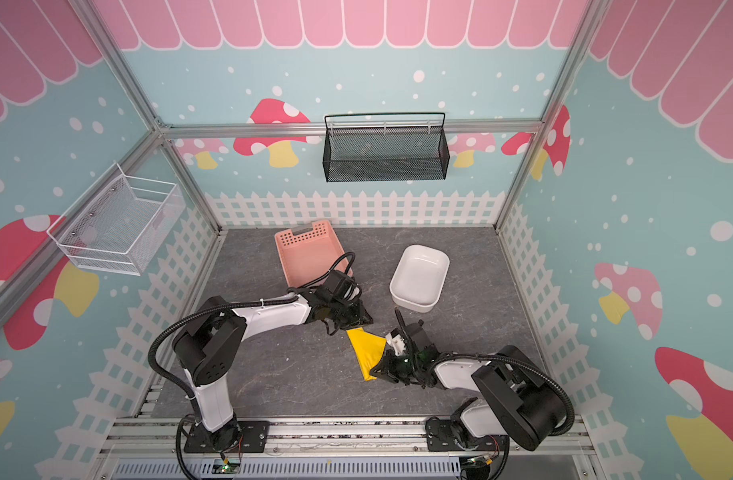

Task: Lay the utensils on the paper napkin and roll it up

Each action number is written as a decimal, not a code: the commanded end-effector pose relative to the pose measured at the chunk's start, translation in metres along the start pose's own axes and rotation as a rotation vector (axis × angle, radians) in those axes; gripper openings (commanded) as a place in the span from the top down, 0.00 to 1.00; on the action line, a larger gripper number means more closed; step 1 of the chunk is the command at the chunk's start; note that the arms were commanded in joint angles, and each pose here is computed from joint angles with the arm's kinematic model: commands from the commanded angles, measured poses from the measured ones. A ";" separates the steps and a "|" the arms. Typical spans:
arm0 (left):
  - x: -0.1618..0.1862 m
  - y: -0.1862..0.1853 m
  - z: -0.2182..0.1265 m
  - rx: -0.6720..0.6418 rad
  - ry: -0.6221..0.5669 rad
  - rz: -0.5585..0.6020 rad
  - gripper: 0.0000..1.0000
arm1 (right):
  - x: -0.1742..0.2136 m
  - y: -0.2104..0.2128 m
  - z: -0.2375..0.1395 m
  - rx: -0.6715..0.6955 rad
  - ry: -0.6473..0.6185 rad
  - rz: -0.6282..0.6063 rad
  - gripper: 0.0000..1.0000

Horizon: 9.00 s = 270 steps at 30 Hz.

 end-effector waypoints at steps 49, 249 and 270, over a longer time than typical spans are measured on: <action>0.001 -0.006 -0.013 -0.224 0.011 0.150 0.82 | 0.029 -0.038 -0.009 0.142 0.003 0.129 1.00; 0.054 0.025 -0.042 -0.133 -0.065 0.088 0.67 | 0.006 -0.040 0.003 0.134 0.097 0.018 1.00; 0.093 0.062 0.003 0.099 0.191 -0.138 0.48 | 0.006 -0.039 0.002 0.132 0.088 0.017 1.00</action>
Point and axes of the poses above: each gripper's point midway between its finger pads, its own z axis out along the fingers, its own y axis along the line the jaws close on, x = y × z, the point moved 4 cm from there along -z, back along the fingers, and after that the axes turned 10 degrees about -z, right-handed, at the moved point
